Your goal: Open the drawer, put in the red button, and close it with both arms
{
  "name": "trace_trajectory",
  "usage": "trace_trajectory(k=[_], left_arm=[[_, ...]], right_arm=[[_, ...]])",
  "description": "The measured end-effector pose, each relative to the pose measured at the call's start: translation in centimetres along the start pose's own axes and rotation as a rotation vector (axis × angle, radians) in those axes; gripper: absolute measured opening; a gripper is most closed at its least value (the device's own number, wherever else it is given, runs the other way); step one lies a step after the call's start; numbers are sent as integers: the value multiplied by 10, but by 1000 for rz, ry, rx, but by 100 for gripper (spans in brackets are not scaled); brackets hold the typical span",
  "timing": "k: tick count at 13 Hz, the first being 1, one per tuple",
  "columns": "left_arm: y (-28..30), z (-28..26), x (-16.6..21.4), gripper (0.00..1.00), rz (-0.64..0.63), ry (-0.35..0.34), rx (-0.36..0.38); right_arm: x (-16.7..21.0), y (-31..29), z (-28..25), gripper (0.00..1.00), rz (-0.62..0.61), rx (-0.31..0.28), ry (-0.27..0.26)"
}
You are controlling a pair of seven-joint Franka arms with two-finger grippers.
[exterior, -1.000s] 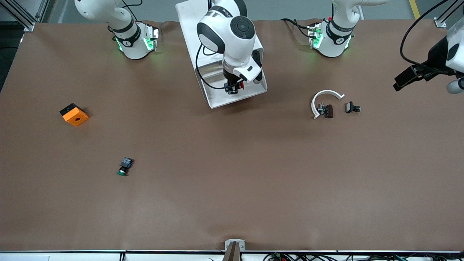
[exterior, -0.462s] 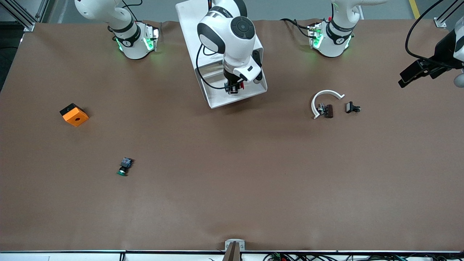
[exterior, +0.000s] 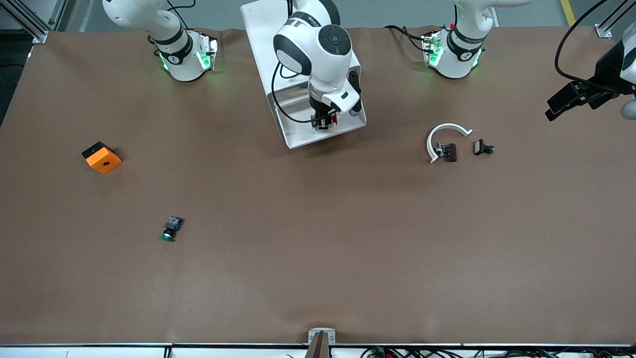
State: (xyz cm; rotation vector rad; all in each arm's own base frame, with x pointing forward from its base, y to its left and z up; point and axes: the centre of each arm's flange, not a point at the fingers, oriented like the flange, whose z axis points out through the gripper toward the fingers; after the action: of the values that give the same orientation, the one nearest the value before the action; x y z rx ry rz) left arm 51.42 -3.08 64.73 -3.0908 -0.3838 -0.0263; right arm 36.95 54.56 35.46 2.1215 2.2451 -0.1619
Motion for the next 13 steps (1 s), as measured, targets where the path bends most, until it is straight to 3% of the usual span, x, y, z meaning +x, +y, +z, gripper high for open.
trace_trajectory(k=[4, 5, 10, 13], left_arm=[[1, 2, 1, 100, 89, -3, 1], [0, 2, 1, 100, 91, -3, 1], [-1, 3, 2, 100, 90, -6, 2], [0, 2, 2, 100, 93, -4, 1]], right_arm=[[-1, 3, -2, 96, 8, -5, 3], [-3, 6, -5, 100, 12, -9, 6], [-28, 47, -65, 100, 62, -27, 31], [-59, 73, -108, 100, 129, 7, 58]])
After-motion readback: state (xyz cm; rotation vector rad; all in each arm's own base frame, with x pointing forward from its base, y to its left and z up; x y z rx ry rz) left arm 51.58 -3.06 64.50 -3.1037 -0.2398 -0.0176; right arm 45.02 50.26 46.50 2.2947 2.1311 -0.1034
